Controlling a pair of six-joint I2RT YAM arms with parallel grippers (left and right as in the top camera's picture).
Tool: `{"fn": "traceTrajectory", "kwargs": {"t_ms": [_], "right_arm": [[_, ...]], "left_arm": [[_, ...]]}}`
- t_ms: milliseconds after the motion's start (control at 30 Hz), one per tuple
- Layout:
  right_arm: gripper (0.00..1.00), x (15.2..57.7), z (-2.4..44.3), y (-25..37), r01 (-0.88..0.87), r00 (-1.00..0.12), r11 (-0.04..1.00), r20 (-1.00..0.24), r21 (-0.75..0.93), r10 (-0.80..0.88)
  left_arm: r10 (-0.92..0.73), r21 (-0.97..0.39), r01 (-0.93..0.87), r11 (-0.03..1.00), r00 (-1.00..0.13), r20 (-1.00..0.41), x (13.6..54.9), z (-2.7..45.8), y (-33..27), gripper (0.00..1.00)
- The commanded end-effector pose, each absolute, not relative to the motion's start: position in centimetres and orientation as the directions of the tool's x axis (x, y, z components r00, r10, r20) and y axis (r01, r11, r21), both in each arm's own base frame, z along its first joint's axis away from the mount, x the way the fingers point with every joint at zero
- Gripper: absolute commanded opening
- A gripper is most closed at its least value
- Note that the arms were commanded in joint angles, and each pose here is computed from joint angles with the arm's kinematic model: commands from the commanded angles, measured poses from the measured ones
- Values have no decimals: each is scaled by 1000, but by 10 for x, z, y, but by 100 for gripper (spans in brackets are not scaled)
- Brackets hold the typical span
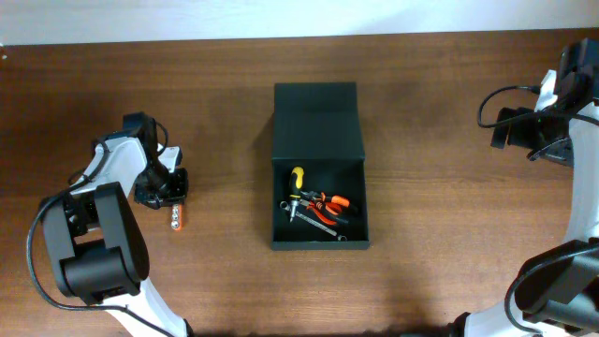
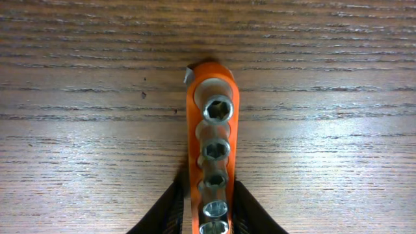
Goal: Pack container
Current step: 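Close the left gripper on the orange socket rail and lift it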
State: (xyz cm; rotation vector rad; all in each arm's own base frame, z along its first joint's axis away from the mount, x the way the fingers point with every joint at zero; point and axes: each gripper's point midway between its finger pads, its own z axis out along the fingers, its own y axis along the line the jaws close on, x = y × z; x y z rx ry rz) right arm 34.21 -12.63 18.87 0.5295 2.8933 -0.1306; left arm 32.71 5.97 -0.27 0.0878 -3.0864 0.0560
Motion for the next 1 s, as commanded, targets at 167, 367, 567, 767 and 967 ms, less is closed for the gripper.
{"fn": "traceTrajectory", "kwargs": {"t_ms": [167, 367, 567, 767, 967], "right_arm": [[99, 342, 192, -127, 369, -911, 928, -218, -47, 351], [99, 342, 192, -127, 369, -911, 928, -218, -47, 351], [99, 342, 192, -127, 369, -911, 928, -217, -47, 351], [99, 342, 192, -127, 369, -911, 928, -218, -47, 351], [99, 342, 192, -127, 369, -911, 928, -218, -47, 351]], "left_arm": [[-83, -58, -88, 994, -994, 74, 323, -8, 57, 16], [-109, -114, -110, 987, -994, 12, 351, 17, 51, 10], [-107, -232, -75, 970, -986, -128, 402, 84, 37, 2], [-15, -225, 24, 974, -985, -173, 413, 144, 13, 2], [244, -216, 278, 936, -954, -174, 395, 188, -70, 2]]}}
